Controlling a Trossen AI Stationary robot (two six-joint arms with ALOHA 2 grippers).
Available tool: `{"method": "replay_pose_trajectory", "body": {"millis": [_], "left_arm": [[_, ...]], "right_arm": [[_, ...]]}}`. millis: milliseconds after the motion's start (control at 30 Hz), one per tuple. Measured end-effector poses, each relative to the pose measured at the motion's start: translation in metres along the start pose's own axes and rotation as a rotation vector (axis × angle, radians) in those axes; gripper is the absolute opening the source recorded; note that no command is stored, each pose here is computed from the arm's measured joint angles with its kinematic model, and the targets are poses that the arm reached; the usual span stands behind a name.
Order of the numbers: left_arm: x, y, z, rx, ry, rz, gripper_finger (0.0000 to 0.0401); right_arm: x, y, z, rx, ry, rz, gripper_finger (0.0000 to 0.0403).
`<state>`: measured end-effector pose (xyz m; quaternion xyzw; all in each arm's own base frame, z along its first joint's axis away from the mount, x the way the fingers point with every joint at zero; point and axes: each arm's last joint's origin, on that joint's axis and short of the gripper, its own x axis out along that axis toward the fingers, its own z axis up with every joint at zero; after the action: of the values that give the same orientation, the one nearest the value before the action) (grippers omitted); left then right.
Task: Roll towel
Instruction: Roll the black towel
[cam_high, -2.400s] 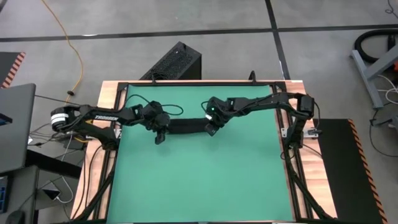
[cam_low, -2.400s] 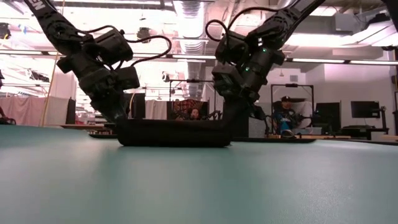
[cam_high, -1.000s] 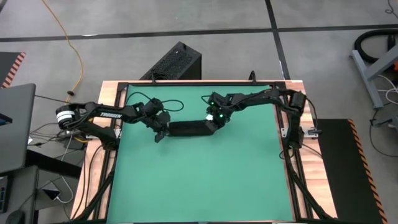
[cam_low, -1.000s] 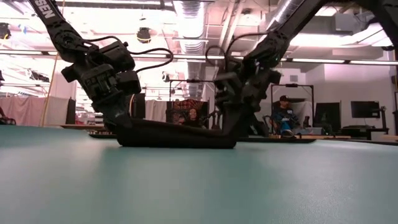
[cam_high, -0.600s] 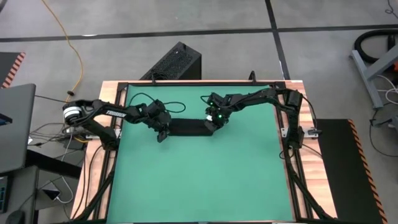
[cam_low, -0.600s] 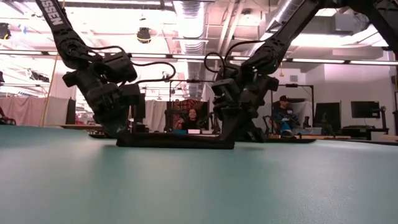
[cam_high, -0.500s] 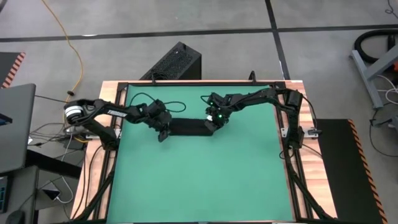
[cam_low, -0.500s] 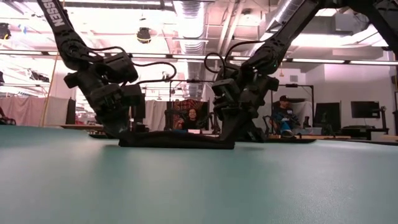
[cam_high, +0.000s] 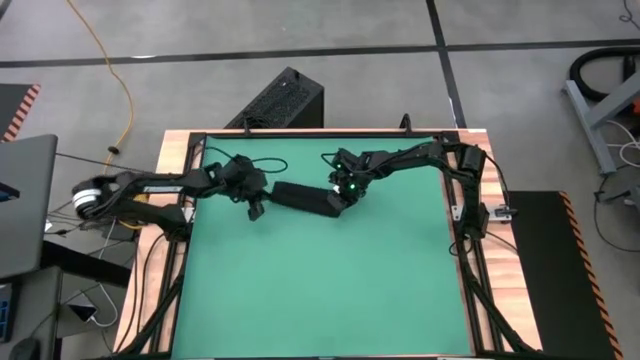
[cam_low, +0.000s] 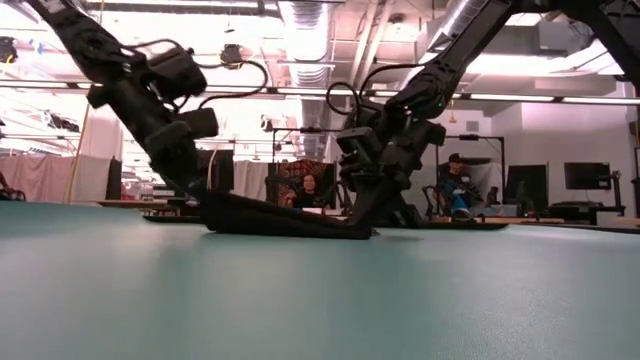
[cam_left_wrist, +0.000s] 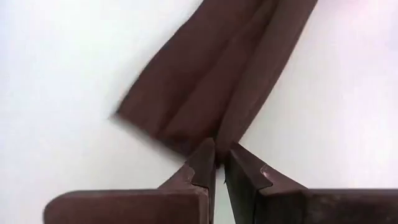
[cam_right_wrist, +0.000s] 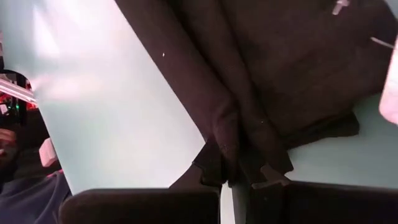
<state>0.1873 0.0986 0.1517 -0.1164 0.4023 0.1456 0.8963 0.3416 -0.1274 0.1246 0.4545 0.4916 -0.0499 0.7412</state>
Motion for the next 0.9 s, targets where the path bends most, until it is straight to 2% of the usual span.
{"method": "replay_pose_trajectory", "body": {"millis": [233, 300, 367, 433, 567, 667, 800, 900], "left_arm": [[-0.032, -0.003, 0.003, 0.022, -0.088, 0.067, 0.0021], [-0.033, -0.007, 0.002, 0.053, -0.124, -0.012, 0.0019], [-0.033, -0.018, 0.004, 0.13, -0.177, -0.161, 0.0008], [-0.03, -0.028, 0.002, 0.18, -0.193, -0.219, 0.0002], [-0.025, -0.045, -0.002, 0.332, -0.271, -0.145, 0.0], [-0.021, -0.049, 0.0, 0.377, -0.294, -0.07, 0.0], [-0.01, -0.051, -0.003, 0.404, -0.253, -0.129, 0.0], [0.001, -0.049, -0.008, 0.419, -0.191, -0.108, 0.0]], "right_arm": [[0.0, -0.001, -0.002, 0.005, 0.019, 0.001, 0.0019], [0.0, -0.001, -0.002, 0.004, 0.019, 0.002, 0.0019], [0.0, -0.001, -0.002, 0.004, 0.017, 0.002, 0.0019], [0.0, -0.001, -0.002, 0.003, 0.016, 0.002, 0.0019], [0.0, -0.001, -0.002, -0.006, 0.015, 0.003, 0.0019], [0.0, -0.001, -0.002, -0.007, 0.015, 0.003, 0.0019], [0.0, -0.001, -0.002, -0.002, 0.014, 0.002, 0.0019], [0.0, -0.001, -0.002, -0.002, 0.014, 0.001, 0.0019]]}}
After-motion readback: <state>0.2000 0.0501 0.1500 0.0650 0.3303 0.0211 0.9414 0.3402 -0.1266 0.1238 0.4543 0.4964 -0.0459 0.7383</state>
